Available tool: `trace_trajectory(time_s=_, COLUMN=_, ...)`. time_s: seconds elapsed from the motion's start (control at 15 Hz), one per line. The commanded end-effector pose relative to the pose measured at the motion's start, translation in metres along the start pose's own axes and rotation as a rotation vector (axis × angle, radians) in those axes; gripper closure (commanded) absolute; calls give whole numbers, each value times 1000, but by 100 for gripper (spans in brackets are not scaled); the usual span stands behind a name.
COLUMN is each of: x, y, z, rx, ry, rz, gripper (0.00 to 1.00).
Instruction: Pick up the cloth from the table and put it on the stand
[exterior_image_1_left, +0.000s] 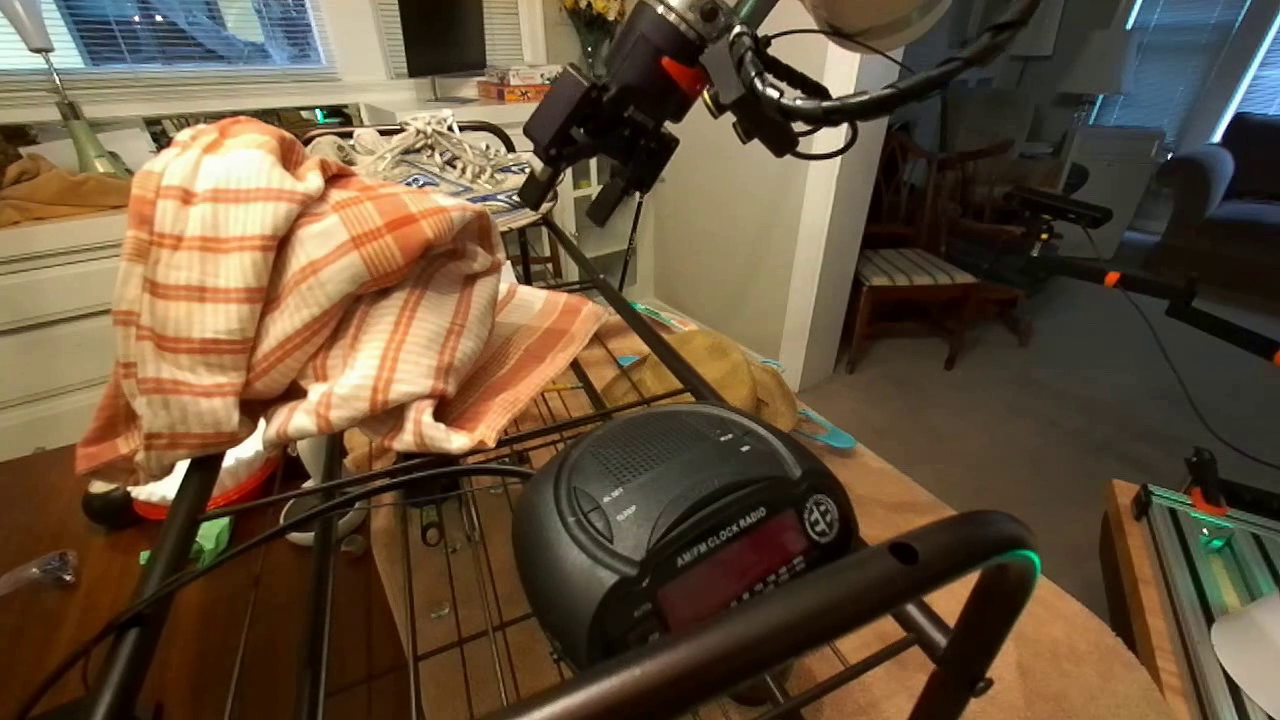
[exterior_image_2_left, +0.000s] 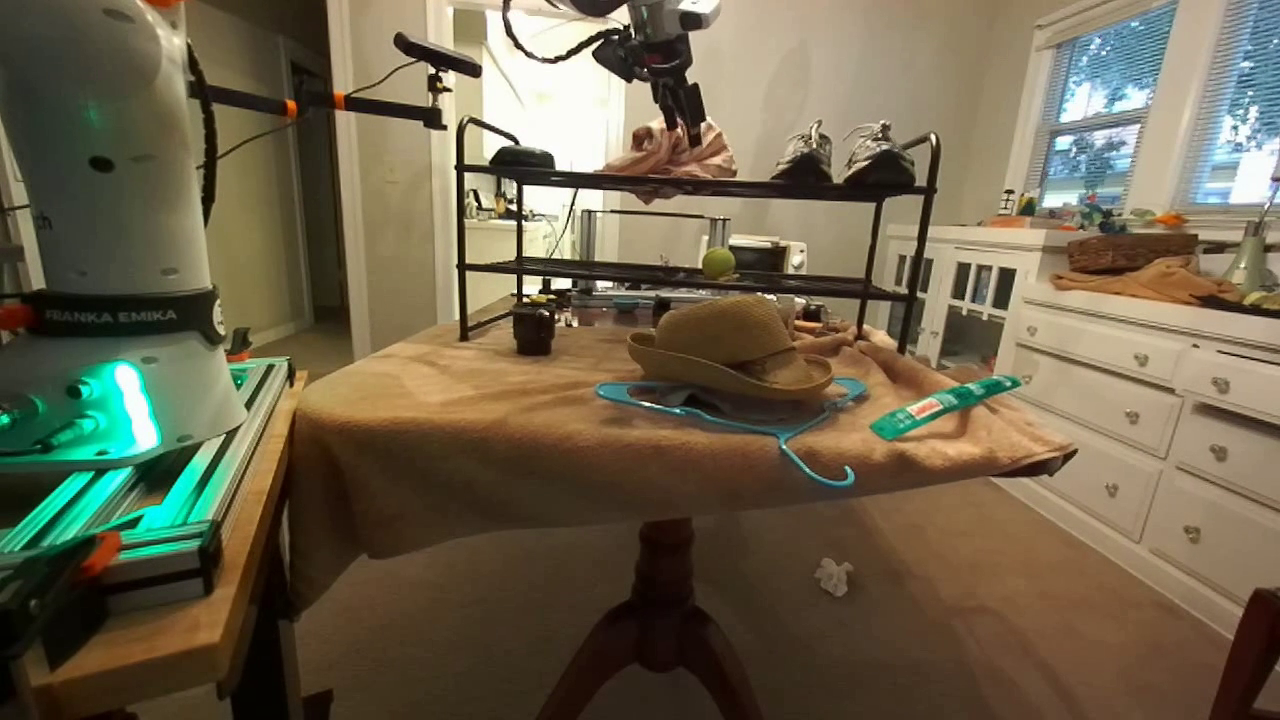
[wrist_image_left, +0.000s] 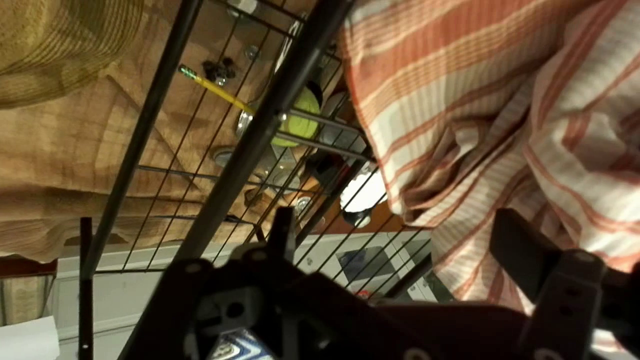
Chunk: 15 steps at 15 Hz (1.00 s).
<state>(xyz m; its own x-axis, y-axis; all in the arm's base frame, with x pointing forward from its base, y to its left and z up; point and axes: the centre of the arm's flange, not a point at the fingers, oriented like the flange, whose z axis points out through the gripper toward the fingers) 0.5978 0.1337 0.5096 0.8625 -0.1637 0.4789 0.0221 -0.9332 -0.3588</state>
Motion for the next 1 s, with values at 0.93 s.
trace_trajectory(time_s=0.93, x=-47, y=-3, z=28, rx=42, ry=-145, rz=-249, gripper=11)
